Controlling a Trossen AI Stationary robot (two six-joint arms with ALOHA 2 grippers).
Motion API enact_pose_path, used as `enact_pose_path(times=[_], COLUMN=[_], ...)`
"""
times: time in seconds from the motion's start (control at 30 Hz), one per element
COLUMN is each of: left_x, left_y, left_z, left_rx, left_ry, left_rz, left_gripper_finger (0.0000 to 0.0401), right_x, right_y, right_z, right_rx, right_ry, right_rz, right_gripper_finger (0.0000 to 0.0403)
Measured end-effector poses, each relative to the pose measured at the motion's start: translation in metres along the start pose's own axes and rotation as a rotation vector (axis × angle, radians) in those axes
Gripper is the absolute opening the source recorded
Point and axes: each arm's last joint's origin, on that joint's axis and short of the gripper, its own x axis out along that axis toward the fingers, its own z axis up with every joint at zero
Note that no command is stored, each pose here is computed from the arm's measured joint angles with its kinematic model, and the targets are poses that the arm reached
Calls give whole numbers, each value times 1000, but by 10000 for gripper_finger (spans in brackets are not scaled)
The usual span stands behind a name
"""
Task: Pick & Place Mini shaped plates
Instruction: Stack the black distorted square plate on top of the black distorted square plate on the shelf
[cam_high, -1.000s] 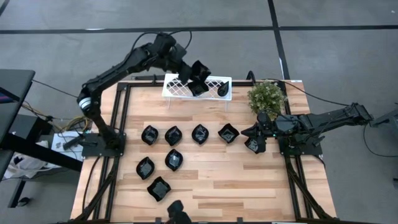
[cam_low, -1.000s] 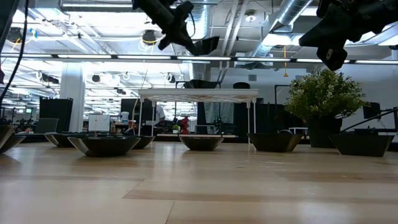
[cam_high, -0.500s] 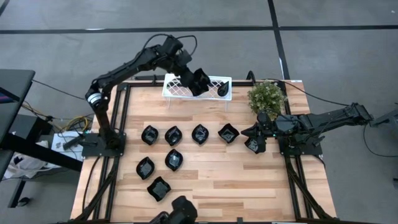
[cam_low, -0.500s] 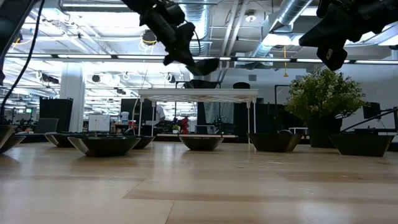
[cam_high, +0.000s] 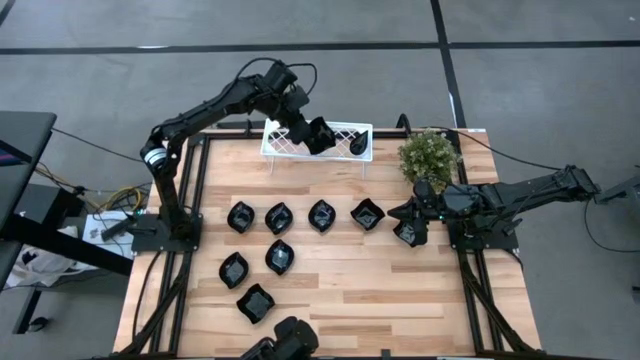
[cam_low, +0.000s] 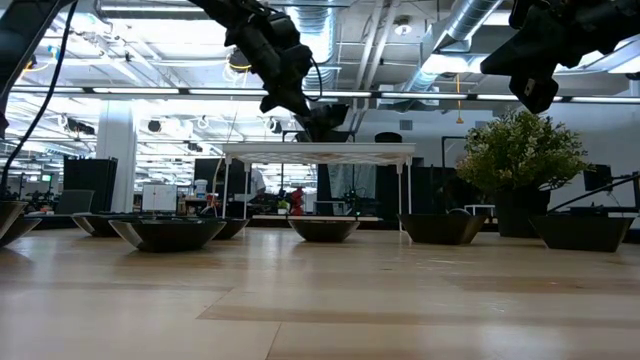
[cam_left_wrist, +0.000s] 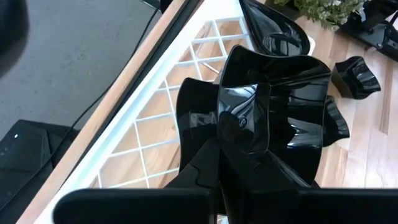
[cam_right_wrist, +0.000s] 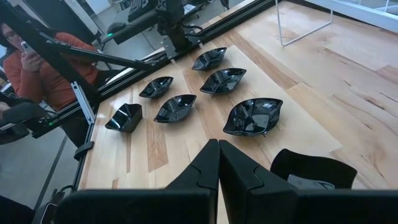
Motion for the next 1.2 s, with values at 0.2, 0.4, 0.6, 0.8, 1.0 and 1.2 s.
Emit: enact_pose_path(times=[0.2,0.4,0.6,0.8,1.0,1.2], left_x=[0,0,-1,-1,-1,-1], left_y=[0,1,1,2,2,2], left_z=[0,-1,-1,1,1,1], left_rx=[-2,-9,-24,-20,1,6], left_ry=[2,7,6,-7,-9,-13], left_rz=[0,1,3,13,29,30], left_gripper_finger=[6,7,7,10,37,73], right_x=[0,0,0,0,0,0], right_y=[0,0,0,-1,-1,-1], right_z=[0,0,0,1,1,1], right_rx=[5,8,8,9,8,8], right_ry=[-1,-3,-4,-28,-29,-29], right_rz=[0,0,-2,-41,-43,-43], right_gripper_finger=[1,1,1,1,1,1])
